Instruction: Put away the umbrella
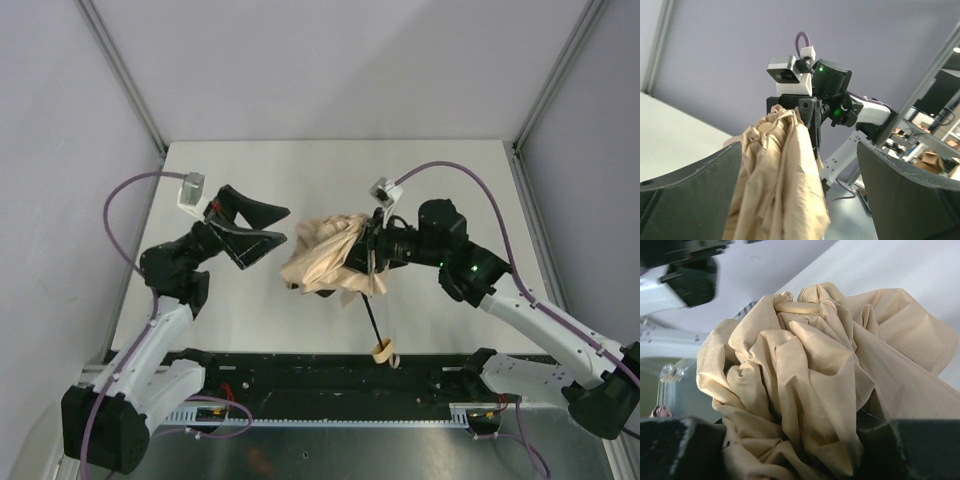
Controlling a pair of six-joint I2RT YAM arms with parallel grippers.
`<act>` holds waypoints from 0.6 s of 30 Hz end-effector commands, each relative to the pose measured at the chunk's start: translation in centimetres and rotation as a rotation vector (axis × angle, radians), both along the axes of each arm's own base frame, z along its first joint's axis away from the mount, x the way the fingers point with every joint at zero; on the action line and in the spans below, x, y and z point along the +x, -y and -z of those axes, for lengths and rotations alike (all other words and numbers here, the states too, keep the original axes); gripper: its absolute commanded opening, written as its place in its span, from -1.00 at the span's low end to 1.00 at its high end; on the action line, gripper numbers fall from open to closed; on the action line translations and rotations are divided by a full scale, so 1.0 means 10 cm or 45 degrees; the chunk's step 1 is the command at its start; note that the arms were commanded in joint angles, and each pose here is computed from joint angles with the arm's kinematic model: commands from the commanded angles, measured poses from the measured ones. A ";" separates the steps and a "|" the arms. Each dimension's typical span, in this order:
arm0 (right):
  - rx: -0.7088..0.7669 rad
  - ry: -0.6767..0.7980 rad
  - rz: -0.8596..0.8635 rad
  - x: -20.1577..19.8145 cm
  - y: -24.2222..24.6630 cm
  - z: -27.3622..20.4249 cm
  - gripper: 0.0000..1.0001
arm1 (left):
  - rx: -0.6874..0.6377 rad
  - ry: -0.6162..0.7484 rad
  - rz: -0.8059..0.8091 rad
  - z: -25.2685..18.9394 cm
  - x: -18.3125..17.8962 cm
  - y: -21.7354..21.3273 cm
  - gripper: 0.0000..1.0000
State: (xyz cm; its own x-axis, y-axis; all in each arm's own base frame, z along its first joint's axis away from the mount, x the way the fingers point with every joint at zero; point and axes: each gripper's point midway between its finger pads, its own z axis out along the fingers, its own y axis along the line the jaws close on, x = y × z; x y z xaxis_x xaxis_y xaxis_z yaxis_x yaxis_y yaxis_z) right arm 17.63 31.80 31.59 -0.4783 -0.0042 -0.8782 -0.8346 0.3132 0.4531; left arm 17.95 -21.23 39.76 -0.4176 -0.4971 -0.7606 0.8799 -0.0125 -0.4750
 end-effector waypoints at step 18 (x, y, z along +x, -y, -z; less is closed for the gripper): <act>0.059 -0.314 0.188 0.14 0.32 -0.30 -1.00 | 0.935 0.470 -0.405 0.72 0.00 0.88 0.99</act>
